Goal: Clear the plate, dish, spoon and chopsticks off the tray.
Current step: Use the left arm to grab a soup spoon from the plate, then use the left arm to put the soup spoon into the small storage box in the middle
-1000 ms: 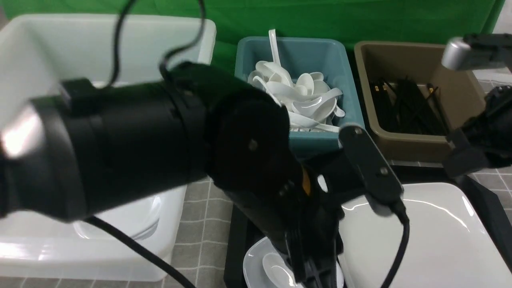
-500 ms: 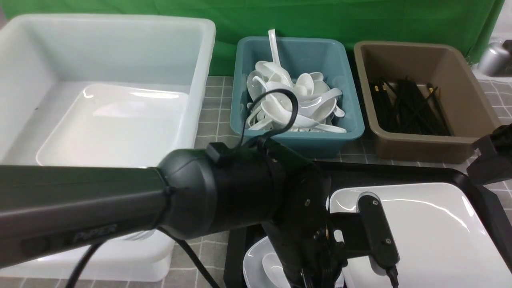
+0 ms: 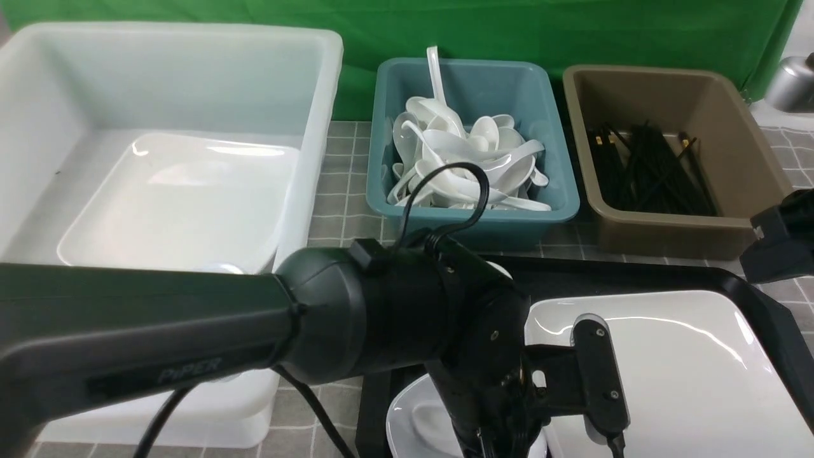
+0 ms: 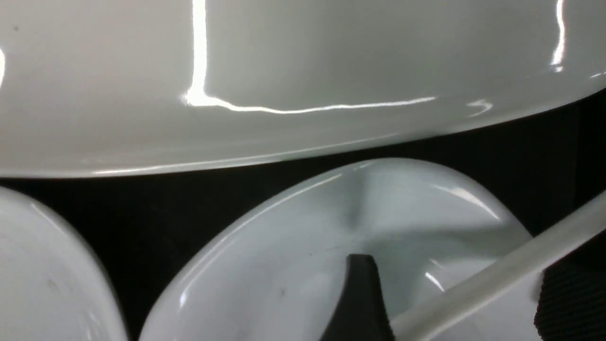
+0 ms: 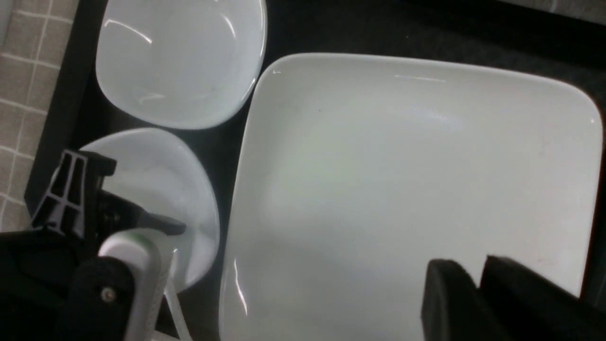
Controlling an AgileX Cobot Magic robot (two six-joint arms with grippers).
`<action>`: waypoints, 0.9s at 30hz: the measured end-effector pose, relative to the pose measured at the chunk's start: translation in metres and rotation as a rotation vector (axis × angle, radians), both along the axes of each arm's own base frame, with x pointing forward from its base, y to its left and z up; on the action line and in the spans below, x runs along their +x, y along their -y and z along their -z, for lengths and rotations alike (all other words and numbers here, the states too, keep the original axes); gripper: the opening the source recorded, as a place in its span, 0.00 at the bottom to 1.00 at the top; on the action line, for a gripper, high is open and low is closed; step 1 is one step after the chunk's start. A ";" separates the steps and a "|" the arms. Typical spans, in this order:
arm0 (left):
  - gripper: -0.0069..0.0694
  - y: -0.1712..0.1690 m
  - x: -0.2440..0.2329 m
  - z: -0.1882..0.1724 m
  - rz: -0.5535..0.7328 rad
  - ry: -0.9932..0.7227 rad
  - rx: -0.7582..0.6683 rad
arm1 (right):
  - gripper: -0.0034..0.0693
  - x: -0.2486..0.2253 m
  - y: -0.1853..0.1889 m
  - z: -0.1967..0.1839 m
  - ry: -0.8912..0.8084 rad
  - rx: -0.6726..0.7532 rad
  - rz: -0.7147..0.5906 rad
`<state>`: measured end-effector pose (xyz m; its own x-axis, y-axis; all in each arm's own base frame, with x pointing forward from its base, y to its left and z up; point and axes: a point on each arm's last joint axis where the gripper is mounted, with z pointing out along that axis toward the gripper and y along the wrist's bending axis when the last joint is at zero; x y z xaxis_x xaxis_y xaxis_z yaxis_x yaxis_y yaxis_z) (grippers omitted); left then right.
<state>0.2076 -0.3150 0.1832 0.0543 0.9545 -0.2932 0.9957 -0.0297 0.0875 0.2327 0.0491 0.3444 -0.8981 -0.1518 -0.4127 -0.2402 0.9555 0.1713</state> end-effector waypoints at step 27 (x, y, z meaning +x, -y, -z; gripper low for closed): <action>0.12 -0.014 0.032 -0.054 -0.356 0.016 -0.179 | 0.27 0.002 0.000 -0.001 0.019 0.004 0.006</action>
